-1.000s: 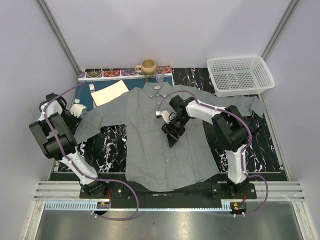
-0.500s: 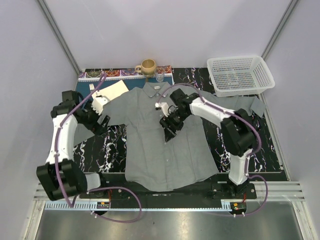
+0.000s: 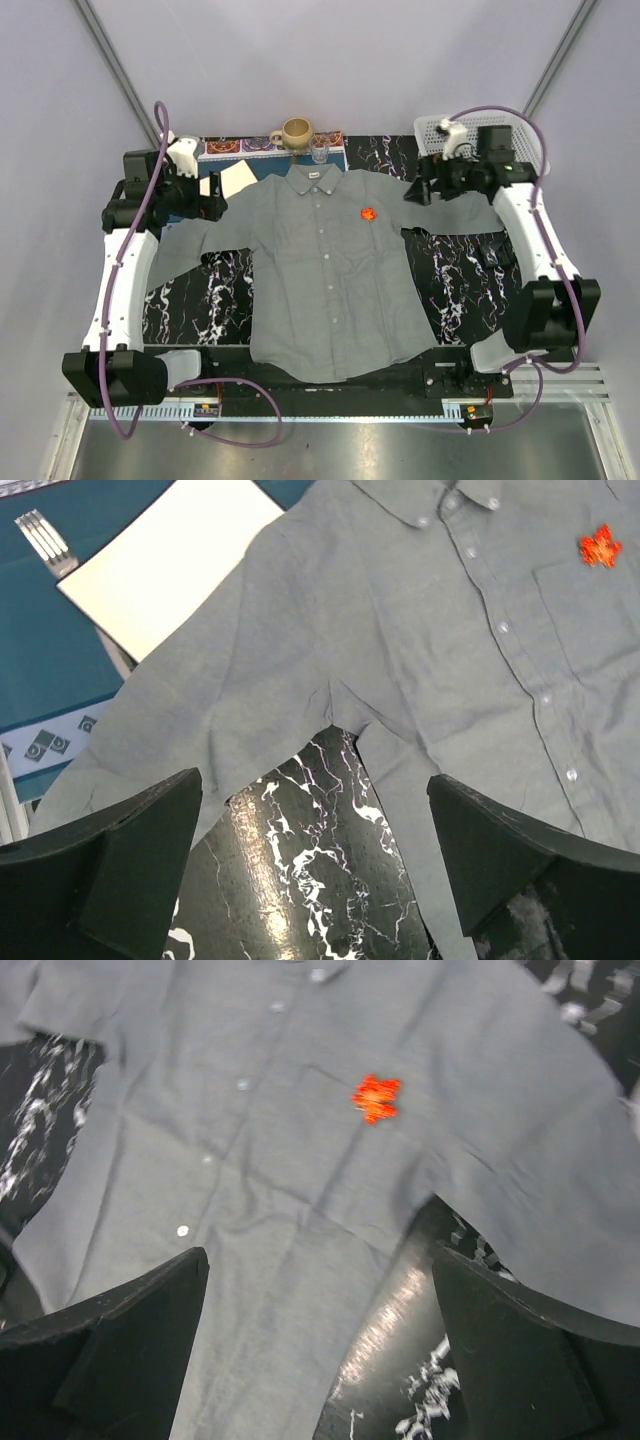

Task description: Pin the brooch onto the clothing

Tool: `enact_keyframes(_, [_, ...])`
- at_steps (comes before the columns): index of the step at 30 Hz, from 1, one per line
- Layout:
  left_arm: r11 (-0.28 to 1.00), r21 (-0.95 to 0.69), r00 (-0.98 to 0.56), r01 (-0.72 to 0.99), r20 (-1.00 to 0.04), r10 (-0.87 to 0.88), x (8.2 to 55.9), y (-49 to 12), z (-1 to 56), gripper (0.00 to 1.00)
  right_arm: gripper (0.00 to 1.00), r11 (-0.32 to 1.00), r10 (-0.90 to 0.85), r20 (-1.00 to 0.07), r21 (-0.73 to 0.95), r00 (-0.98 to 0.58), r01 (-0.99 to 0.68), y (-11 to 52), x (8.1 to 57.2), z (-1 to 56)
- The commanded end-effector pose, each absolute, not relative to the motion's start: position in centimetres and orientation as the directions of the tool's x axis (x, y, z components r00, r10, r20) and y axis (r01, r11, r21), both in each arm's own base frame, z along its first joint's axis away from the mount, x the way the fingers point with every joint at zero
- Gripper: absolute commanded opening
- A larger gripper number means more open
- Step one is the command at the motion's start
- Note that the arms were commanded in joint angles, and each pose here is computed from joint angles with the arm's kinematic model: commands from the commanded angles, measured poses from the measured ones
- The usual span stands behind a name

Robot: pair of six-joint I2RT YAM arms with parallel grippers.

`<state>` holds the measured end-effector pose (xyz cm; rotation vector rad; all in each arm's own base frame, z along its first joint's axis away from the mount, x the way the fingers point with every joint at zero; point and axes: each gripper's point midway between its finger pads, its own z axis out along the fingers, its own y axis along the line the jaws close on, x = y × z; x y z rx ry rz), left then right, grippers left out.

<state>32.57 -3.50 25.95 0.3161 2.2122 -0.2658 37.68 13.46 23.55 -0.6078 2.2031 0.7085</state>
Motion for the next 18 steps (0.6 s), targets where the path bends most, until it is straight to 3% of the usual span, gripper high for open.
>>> enact_keyframes(1, [0.989,-0.098,-0.594,0.108,-0.804,-0.015,34.1,-1.4,26.3,0.99,1.00,0.827,-0.100,-0.775,0.284,-0.624,-0.485,9.4,36.6,24.1])
enact_keyframes(8, [0.994,-0.096,-0.702,0.050,-0.711,-0.033,31.7,-0.7,19.7,0.99,1.00,0.866,-0.098,-0.710,0.285,-0.697,-0.411,7.6,32.1,18.7])
enact_keyframes(18, [0.992,-0.108,-0.681,0.067,-0.732,-0.034,29.5,-1.2,19.1,0.99,1.00,0.848,-0.069,-0.670,0.350,-0.739,-0.397,8.4,30.7,16.6])
